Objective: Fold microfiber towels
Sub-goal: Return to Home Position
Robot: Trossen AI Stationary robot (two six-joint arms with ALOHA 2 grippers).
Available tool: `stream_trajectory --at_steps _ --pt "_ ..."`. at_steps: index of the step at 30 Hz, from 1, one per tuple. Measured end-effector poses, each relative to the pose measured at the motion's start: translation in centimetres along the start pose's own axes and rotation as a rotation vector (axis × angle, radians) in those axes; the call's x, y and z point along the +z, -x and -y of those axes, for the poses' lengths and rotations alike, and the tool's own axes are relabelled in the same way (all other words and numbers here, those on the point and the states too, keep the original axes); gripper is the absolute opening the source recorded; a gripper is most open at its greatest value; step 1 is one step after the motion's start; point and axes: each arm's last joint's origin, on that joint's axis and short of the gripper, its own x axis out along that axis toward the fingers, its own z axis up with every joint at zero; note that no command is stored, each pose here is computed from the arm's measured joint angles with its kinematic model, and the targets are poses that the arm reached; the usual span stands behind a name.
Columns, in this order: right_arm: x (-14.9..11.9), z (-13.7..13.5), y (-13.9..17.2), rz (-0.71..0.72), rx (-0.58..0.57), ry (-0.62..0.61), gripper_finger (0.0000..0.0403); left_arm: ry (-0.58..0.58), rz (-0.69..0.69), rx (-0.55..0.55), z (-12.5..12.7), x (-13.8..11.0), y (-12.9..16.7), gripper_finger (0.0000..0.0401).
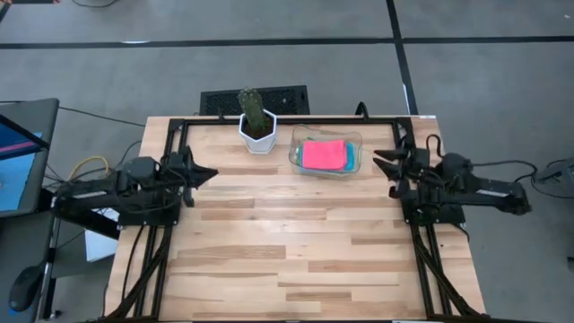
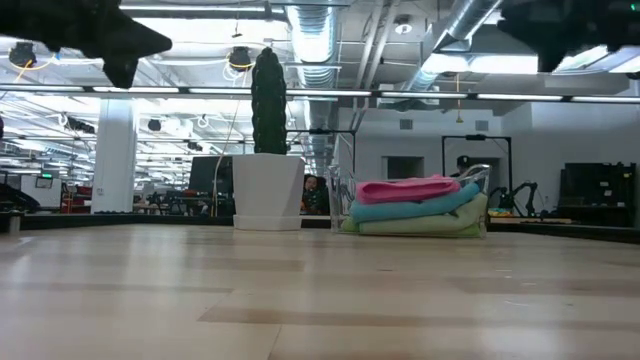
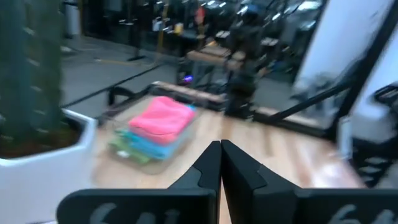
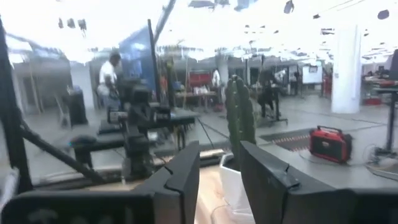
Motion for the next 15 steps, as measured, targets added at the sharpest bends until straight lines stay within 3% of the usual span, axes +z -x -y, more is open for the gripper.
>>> stream_trajectory --at_steps 3,8,12,15 --pt "-2.4 0.0 0.6 0.043 0.012 -0.061 0.0132 0.077 0.011 -0.053 -0.2 -1.4 0.0 0.0002" --pt "-5.8 -0.3 0.6 0.079 0.033 -0.149 0.0134 0.152 -0.016 -0.052 -0.8 -4.5 -0.4 0.0002" --pt "-6.4 -0.5 0.5 0.022 0.043 -0.185 0.0133 0.175 -0.049 -0.083 -1.2 -7.2 -0.8 0.0002" --pt "-6.4 -0.4 0.5 0.028 0.003 -0.191 0.0132 0.139 -0.020 -0.152 -1.0 -7.0 -0.8 0.0002"
